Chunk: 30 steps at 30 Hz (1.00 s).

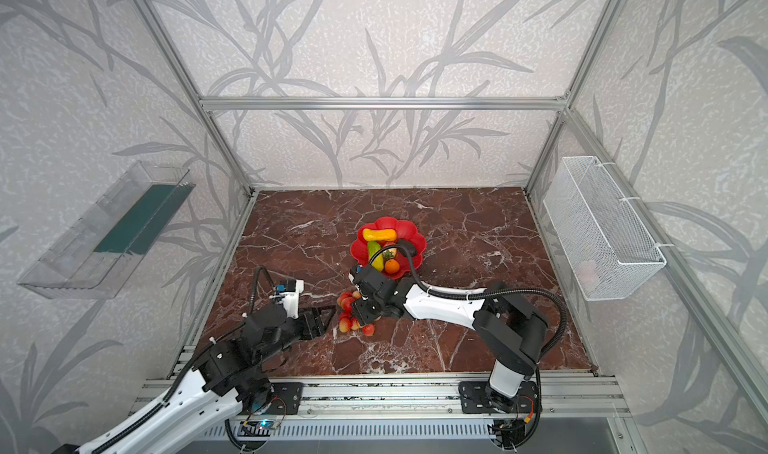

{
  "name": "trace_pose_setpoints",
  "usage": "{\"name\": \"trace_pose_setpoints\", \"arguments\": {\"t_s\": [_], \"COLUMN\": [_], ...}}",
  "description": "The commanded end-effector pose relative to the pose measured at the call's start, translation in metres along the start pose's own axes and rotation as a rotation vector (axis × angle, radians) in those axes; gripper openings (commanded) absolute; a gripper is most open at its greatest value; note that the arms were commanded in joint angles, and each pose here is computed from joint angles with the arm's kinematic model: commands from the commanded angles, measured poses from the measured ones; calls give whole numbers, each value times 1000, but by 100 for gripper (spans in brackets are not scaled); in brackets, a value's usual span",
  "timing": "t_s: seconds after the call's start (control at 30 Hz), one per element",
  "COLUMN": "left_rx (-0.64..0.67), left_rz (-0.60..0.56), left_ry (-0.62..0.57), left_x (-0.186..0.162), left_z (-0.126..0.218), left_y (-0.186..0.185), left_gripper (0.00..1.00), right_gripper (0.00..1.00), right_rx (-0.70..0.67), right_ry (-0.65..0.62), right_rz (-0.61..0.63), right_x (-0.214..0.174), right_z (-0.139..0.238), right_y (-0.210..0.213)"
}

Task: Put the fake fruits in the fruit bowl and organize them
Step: 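Move both grippers to the lychee bunch and grasp its stem with the right gripper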

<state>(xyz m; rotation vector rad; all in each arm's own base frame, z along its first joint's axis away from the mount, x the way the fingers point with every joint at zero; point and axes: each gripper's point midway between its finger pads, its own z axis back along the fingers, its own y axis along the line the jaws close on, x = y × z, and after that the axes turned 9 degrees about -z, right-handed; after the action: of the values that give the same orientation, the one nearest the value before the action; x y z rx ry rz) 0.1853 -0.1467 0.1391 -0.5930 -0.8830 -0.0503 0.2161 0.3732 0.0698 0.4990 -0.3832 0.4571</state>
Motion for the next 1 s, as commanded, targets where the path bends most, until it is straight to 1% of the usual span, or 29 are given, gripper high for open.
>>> {"name": "trace_pose_setpoints", "arguments": {"t_s": [0.0,0.1,0.13,0.23,0.3,0.47,0.57,0.73,0.97], "left_rx": [100,114,117,127,135,147,147,148,152], "left_rz": [13,13,11,-1,-9,-25,-28,-36,-35], "left_ry": [-41,-63,-66,-70,-73,-66,-64,-65,-70], "left_x": [7,11,13,18,21,24,24,26,27], "left_z": [14,20,21,22,22,19,18,19,21], "left_y": [20,22,22,21,20,19,18,18,19], "left_gripper": [81,83,83,85,85,87,87,88,88], "right_gripper": [61,58,57,57,57,56,56,56,56], "right_rx": [17,-15,-21,-48,-56,-51,-54,-9,-2], "right_ry": [-19,-53,-77,-95,-114,-161,-149,-125,-42], "right_rz": [-13,15,30,47,24,-95,-144,-186,-241], "right_x": [9,18,25,29,29,24,22,22,10], "right_z": [0,8,18,34,44,55,49,34,6], "right_y": [8,5,7,4,-1,-24,-36,-37,-41]}}
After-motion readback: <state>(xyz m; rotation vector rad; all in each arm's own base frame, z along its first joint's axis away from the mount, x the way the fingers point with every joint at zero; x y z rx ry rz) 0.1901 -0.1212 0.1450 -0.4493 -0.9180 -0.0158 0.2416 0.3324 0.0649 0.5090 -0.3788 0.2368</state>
